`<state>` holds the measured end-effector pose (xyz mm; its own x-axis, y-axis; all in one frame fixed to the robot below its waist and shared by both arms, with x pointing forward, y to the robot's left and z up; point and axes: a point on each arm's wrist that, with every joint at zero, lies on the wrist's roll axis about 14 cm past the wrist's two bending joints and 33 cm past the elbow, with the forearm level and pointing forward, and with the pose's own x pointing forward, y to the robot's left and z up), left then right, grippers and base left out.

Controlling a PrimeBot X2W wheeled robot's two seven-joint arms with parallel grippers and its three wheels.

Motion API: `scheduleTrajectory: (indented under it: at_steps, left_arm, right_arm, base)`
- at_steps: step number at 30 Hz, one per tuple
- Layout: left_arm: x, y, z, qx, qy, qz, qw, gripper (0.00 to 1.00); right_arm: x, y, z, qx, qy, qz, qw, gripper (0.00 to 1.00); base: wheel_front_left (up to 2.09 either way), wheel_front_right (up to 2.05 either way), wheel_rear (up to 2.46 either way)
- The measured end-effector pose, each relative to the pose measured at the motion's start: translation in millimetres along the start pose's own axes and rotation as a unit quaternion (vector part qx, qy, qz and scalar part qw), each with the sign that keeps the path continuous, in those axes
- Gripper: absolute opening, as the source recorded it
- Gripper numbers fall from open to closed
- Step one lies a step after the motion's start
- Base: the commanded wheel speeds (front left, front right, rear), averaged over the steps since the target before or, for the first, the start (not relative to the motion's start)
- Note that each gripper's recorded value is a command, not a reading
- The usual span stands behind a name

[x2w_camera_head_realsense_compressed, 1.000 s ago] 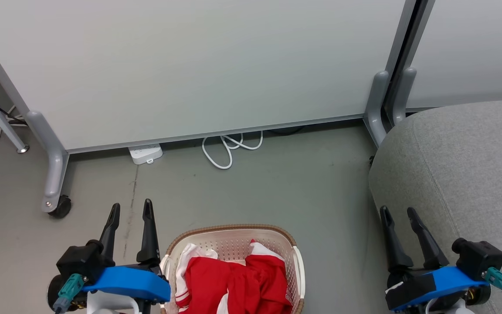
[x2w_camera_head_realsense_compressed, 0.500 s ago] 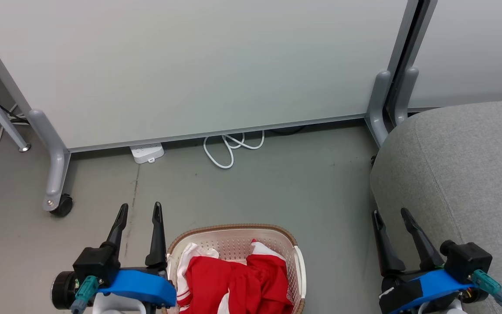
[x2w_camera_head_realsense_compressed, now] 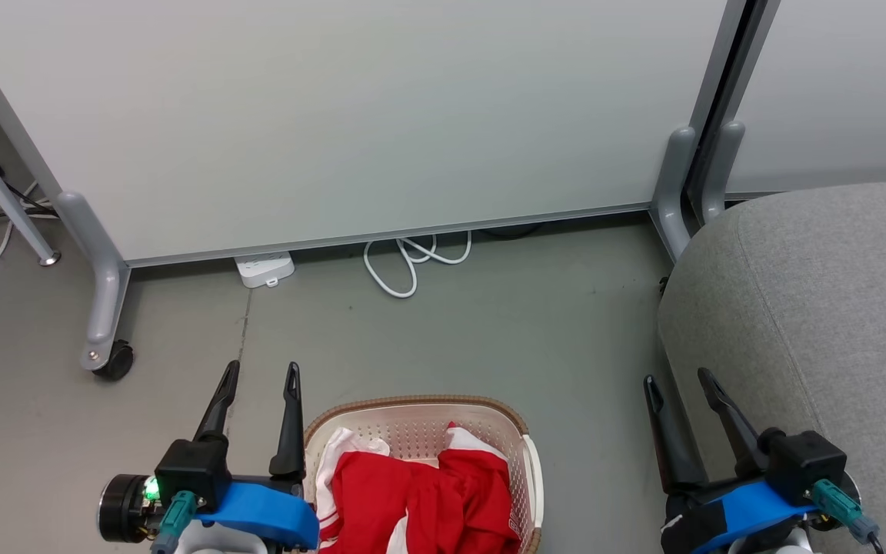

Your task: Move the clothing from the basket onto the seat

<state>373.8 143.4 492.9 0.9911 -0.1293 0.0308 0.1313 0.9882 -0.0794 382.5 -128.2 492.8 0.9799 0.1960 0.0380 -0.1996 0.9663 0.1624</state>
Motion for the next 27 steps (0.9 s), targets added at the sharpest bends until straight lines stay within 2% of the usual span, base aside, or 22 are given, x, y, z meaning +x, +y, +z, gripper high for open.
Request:
scheduleTrajectory:
  at_steps: [6, 27]
  left_arm:
    - [-1.5, -2.4, -2.9, 0.015, 0.003, -0.006, 1.000, 1.00]
    - [4.6, -6.8, -6.9, 0.008, 0.010, -0.016, 1.000, 1.00]
  right_arm:
    - [0.1, 3.2, -1.9, -0.016, 0.002, 0.008, 1.000, 1.00]
    - [-0.1, 2.0, -6.9, -0.017, 0.010, 0.007, 1.000, 1.00]
  base:
    - [0.00, 0.00, 0.00]
    - [0.00, 0.00, 0.00]
